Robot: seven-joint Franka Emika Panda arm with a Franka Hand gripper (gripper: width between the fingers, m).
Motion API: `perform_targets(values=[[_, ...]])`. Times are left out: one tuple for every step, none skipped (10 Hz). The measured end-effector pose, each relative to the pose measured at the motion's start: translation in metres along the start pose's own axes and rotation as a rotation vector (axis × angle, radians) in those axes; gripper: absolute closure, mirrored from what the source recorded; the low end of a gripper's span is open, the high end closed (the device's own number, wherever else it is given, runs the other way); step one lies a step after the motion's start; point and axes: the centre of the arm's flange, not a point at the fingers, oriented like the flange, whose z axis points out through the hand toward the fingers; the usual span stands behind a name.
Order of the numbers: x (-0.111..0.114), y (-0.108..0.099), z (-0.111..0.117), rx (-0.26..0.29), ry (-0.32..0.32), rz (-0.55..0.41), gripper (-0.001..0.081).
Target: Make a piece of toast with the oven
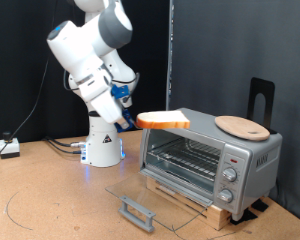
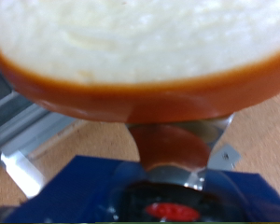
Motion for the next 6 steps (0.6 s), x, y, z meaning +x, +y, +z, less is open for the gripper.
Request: perform_targets(values=[[-0.010,0.009,-0.010,-0.005,0.005,0.007,0.0357],[-0.020,0.018,-0.020,-0.014,0.012,0.025,0.0357],[-0.025,0.022,-0.024,-0.008,0.015,0.033,0.0357],[-0.025,0.022,-0.023,-0.007,0.013,0.033,0.0357],[-0.025,0.022,-0.020,-0.003,0.009,0.018,0.0357],[-0.026,0.023,-0.017,0.000,0.003,-0.015,0.0357]])
